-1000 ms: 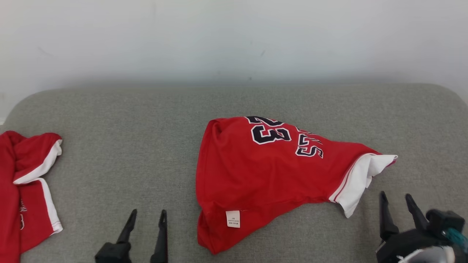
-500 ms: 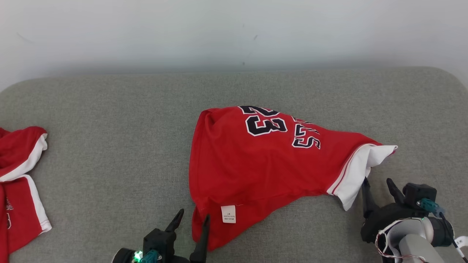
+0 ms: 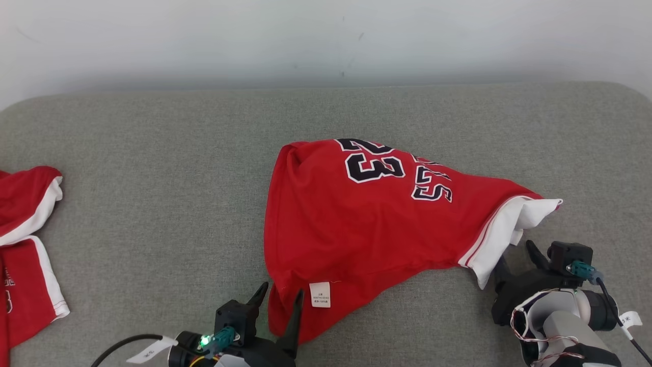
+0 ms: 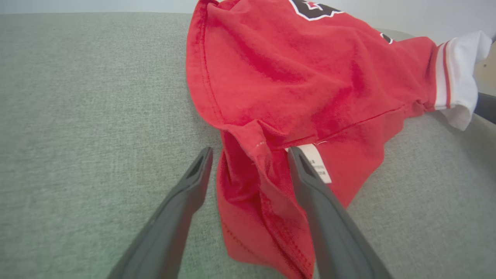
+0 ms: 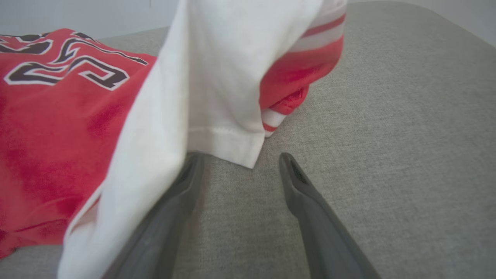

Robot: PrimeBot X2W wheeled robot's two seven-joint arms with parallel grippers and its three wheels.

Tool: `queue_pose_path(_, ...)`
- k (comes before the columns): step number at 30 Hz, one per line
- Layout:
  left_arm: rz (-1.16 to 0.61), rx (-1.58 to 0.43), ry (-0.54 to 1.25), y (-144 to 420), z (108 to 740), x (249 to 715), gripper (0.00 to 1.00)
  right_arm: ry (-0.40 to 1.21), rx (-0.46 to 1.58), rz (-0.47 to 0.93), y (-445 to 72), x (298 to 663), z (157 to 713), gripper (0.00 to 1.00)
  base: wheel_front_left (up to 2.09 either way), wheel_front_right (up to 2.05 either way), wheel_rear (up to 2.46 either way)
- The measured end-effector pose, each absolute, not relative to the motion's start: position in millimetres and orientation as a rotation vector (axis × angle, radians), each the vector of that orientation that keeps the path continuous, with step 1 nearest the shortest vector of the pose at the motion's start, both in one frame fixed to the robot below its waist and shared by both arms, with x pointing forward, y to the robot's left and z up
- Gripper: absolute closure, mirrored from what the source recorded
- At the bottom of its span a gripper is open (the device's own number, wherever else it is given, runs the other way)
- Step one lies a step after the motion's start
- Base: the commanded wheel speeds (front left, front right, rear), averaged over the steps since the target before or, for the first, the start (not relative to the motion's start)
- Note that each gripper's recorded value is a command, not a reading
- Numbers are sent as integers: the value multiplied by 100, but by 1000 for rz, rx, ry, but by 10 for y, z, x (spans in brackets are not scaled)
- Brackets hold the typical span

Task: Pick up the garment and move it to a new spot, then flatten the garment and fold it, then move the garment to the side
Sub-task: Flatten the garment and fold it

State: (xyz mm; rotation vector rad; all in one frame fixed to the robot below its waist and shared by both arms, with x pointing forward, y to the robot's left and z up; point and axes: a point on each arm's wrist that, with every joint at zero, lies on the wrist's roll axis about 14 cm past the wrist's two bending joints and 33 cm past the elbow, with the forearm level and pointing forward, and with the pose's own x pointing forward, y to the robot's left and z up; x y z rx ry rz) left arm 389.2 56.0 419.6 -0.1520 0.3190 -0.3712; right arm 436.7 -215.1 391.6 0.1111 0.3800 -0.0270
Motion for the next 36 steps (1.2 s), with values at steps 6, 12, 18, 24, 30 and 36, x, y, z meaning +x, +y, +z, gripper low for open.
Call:
queue_pose_path(6, -384, -163, 357, 521, 4093, 3944, 0, 395, 120, -31, -2141, 4454, 3885, 0, 0, 0, 0)
queue_pose_path(12, -391, -179, 364, 514, 4040, 3999, 100, 397, 132, -36, -2128, 4562, 3890, 100, 0, 0, 0)
queue_pose_path(18, -375, -193, 307, 553, 4155, 4051, 100, 339, 116, -15, -2105, 4606, 4039, 100, 0, 0, 0)
queue_pose_path(24, -330, -185, 212, 762, 4410, 3976, 100, 379, 133, 1, -2082, 4147, 3843, 100, 0, 0, 0)
queue_pose_path(30, -284, -143, 146, 1021, 4649, 3899, 100, 397, 142, -6, -2244, 3789, 3814, 100, 0, 0, 0)
queue_pose_path(36, -340, -124, 112, 921, 4886, 3888, 100, 365, 240, 42, -2116, 3700, 4087, 100, 0, 0, 0)
